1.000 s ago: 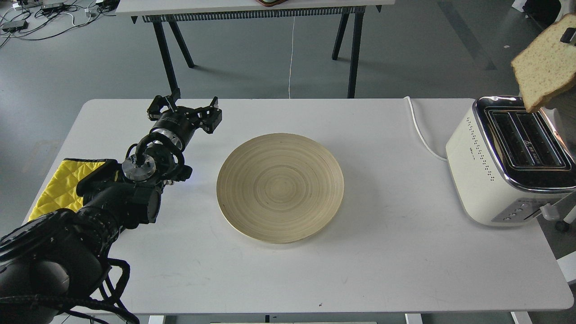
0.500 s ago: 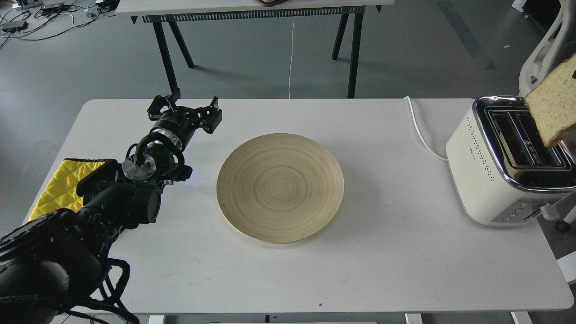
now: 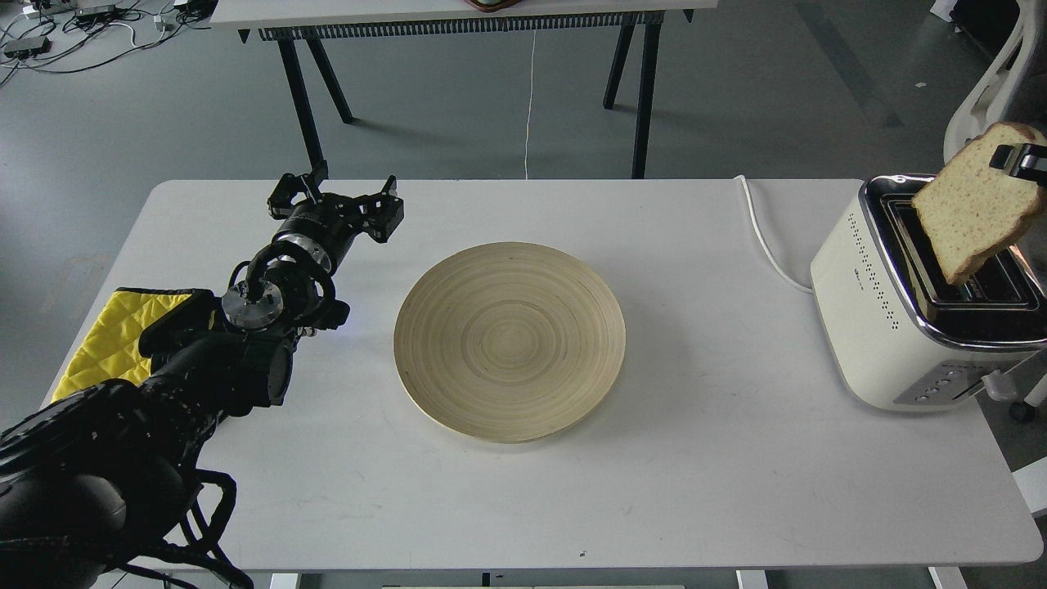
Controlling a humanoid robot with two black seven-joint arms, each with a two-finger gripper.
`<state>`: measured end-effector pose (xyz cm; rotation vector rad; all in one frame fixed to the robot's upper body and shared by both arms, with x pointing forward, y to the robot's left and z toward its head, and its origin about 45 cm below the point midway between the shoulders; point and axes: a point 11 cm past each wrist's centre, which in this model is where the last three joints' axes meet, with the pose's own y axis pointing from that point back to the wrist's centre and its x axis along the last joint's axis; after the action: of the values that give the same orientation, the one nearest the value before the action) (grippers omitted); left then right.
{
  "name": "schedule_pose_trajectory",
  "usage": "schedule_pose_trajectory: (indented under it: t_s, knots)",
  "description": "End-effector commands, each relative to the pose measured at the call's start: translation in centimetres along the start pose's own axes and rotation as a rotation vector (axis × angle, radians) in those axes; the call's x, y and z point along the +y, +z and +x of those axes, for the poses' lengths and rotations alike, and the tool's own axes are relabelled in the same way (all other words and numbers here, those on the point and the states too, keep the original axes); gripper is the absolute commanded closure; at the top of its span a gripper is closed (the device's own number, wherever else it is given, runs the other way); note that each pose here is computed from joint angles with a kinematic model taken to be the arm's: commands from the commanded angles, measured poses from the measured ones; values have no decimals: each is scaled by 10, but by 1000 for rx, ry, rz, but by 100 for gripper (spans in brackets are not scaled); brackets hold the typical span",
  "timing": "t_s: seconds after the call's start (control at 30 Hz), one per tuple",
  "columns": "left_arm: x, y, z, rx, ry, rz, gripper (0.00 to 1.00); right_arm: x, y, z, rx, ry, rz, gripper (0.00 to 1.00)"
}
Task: Put bread in toaster with right arm
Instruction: 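Lower the bread slice into the toaster slot and release it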
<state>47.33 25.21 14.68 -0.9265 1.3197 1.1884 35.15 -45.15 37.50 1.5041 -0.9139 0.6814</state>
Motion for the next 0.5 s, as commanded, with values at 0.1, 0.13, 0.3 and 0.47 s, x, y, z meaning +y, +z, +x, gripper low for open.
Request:
schedule_pose_trajectory:
  t_s: [0.1, 0.13, 0.3, 0.47]
  knots:
    - [0, 0, 0, 0, 0, 0, 0, -13, -1, -9, -7, -14, 9, 98]
    - [0, 0, 0, 0, 0, 0, 0, -13, -1, -11, -8, -17, 12, 98]
    - [0, 0, 0, 0, 0, 0, 0, -17, -1, -20, -17, -37, 12, 98]
    - [0, 0, 0, 0, 0, 0, 0, -20, 3, -31, -23, -64, 1, 96]
